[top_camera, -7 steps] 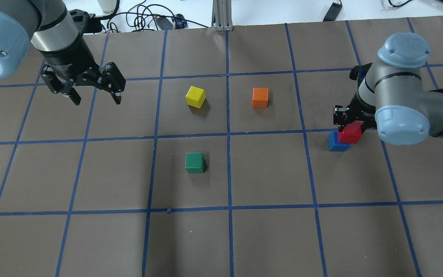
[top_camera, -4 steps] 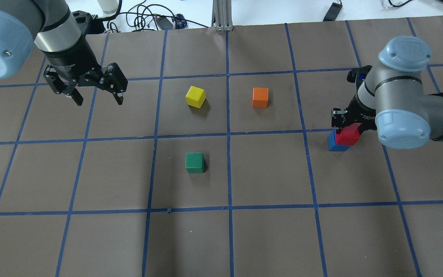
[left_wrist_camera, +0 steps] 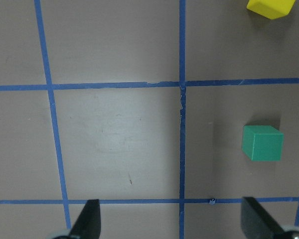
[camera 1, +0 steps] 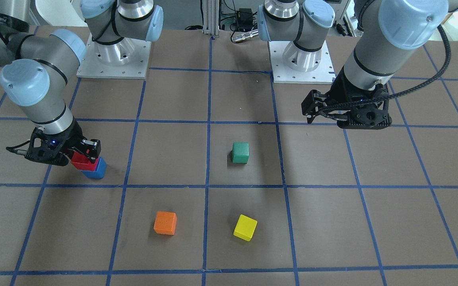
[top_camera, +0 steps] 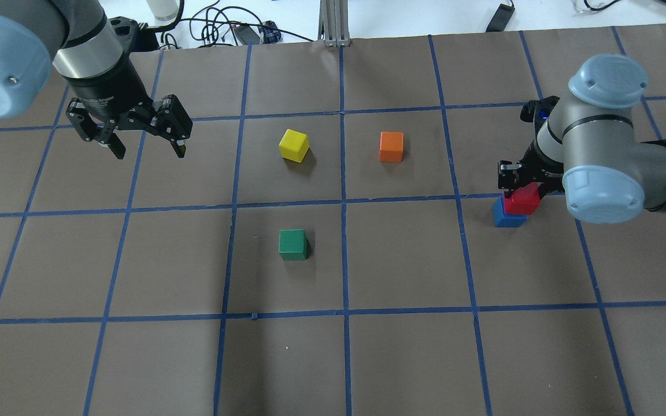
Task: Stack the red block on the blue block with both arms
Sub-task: 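Lower the red cube onto the blue cube with the right gripper, then open the right gripper and raise it off the stack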
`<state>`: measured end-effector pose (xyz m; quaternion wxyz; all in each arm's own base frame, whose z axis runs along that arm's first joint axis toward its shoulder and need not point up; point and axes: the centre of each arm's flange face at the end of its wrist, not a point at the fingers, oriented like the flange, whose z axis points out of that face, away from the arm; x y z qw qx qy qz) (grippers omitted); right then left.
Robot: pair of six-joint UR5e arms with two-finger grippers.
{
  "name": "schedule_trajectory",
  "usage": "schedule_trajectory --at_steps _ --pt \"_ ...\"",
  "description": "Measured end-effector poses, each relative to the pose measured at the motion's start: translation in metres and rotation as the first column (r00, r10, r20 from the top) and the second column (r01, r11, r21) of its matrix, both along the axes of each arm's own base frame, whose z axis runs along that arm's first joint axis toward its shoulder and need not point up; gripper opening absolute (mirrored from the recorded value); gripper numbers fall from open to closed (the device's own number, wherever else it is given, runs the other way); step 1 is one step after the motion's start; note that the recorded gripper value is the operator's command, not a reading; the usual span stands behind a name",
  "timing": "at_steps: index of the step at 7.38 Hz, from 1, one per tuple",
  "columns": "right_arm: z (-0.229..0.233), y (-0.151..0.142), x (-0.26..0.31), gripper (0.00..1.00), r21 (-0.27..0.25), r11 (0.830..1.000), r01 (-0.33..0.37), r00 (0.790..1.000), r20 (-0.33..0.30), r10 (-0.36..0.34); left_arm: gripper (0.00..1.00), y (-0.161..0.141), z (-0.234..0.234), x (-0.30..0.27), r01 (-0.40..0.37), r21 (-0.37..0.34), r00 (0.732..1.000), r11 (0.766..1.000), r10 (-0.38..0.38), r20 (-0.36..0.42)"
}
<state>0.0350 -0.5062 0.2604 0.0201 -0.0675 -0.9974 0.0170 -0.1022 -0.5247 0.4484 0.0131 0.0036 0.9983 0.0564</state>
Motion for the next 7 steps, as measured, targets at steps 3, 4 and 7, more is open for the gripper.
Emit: schedule_trajectory --at_steps 3,4,7 --pt "-0.0021 -0.0001 0.0012 0.72 0.0 1.0 0.002 1.0 0.011 -0.002 1.0 -0.001 -0.0004 -0.0003 0.0 -0.001 1.0 1.0 0.0 -0.004" --pt "-0.0028 -0.0003 0.0031 0.84 -0.001 1.0 0.002 1.0 0.028 -0.002 1.0 -0.001 -0.0003 -0.0002 0.0 -0.001 1.0 1.0 0.0 -0.002" --pt "-0.0017 -0.0018 0.0033 0.88 -0.006 1.0 -0.012 0.999 0.034 0.012 1.0 -0.0012 -0.0007 -0.0002 0.001 0.0 1.0 1.0 -0.001 -0.003"
